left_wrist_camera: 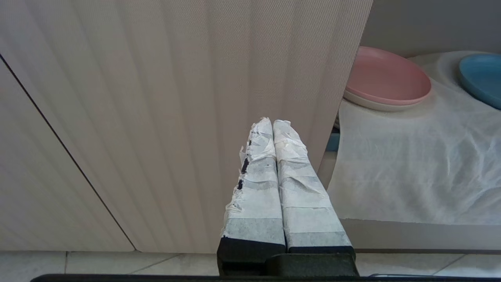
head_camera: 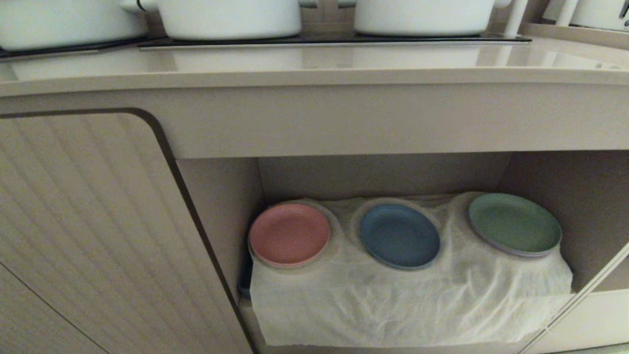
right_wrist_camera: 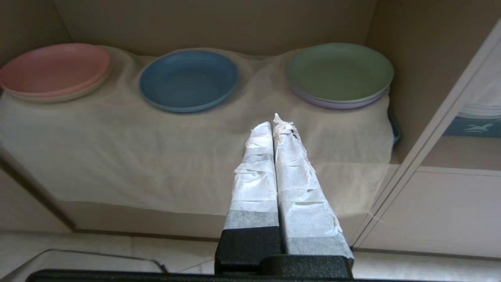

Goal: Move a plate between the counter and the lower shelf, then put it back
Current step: Pick up the plate in the cupboard

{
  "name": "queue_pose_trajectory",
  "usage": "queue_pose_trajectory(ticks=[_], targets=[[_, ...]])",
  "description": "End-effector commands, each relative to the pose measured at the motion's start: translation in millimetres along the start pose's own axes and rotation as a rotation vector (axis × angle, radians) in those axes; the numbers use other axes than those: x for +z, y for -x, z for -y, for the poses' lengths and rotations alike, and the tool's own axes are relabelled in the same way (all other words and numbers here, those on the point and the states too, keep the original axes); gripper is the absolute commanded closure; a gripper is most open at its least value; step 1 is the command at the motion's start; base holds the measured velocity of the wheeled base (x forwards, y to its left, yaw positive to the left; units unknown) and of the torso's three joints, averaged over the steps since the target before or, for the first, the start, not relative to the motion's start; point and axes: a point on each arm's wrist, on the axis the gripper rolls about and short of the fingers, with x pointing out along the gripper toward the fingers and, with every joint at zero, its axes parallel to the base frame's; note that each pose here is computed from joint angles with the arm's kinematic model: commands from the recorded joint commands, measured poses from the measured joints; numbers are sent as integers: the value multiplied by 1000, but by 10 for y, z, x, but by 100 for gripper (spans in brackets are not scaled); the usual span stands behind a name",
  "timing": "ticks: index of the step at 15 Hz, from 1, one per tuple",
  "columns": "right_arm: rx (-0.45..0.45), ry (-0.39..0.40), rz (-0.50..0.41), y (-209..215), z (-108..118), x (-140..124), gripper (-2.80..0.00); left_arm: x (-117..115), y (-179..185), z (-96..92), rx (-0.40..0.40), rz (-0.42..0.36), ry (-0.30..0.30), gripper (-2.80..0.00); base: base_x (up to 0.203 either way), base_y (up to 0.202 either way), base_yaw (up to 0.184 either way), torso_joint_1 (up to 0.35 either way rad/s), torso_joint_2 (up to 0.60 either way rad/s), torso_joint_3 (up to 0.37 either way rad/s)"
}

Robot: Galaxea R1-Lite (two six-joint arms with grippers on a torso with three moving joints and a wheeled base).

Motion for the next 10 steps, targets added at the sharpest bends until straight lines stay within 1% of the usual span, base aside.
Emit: queue_pose_trajectory(ticks=[1, 2, 4, 7, 10], targets=[[19, -8, -55, -76, 5, 101, 0, 0, 0, 0, 1, 1, 1, 0, 0, 0, 0, 0, 0, 0], [40, -10, -67, -101, 6, 153, 0, 0, 0, 0, 1, 1, 1, 0, 0, 0, 0, 0, 0, 0], [113, -11, -88, -158, 10, 273, 0, 0, 0, 0, 1, 1, 1, 0, 0, 0, 0, 0, 0, 0], [194, -19, -157, -333, -1, 450, 0, 0, 0, 0, 1, 1, 1, 0, 0, 0, 0, 0, 0, 0], [223, -39, -223, -592, -38, 551, 0, 0, 0, 0, 1, 1, 1, 0, 0, 0, 0, 0, 0, 0]])
